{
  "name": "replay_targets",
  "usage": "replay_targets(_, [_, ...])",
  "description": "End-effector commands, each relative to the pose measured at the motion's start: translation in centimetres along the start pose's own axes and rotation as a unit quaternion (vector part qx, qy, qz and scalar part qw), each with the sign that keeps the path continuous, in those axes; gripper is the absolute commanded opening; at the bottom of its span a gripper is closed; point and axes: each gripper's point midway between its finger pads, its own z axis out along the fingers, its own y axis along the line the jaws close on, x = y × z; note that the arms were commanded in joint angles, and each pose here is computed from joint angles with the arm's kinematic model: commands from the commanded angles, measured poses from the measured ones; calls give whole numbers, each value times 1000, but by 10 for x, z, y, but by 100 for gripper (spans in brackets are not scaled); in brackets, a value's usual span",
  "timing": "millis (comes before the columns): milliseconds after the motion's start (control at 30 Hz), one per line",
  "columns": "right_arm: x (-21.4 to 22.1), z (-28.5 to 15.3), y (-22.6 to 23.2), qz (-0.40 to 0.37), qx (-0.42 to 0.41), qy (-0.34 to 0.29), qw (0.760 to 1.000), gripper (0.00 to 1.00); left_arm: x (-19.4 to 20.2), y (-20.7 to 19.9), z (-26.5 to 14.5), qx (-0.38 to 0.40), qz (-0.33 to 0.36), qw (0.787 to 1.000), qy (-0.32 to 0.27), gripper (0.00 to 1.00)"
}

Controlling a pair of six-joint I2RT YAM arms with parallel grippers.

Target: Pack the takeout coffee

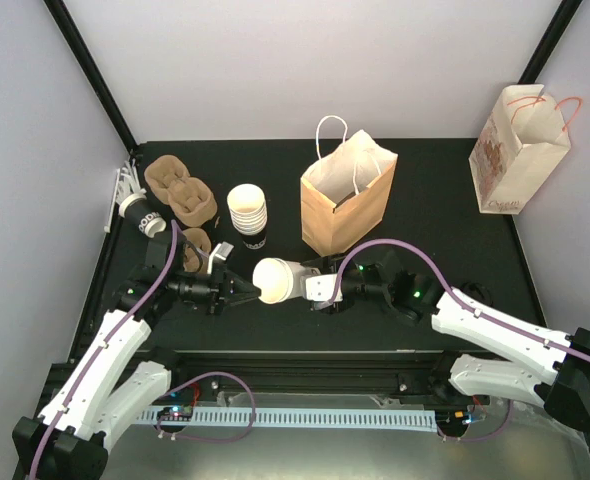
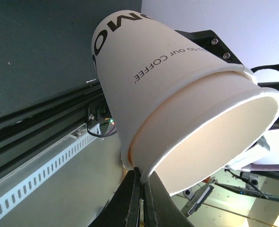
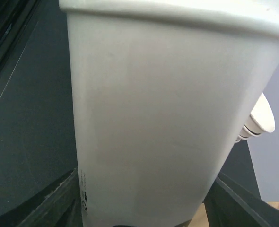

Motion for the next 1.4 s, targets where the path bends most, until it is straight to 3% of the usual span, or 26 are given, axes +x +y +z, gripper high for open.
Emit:
replay_targets(0, [3,4,5,-5,1,0,1000,65,10,-16,-2,28,22,999,21,2])
replay_targets(200, [12,4,10,-11,-1,15,1000,53,15,-22,-6,31,26,999,21,2])
replay_targets(333, [14,3,13,-14,1,12,1000,53,19,-25,-7,36,26,999,22,2])
replay_targets(867, [62,5,19,-11,19,113,993,55,24,-37,-13,47,44,998,25,1])
replay_targets(1367, [89,-5,6,-3,47,169,984,55,13,-55,-23,77,47,996,2,1])
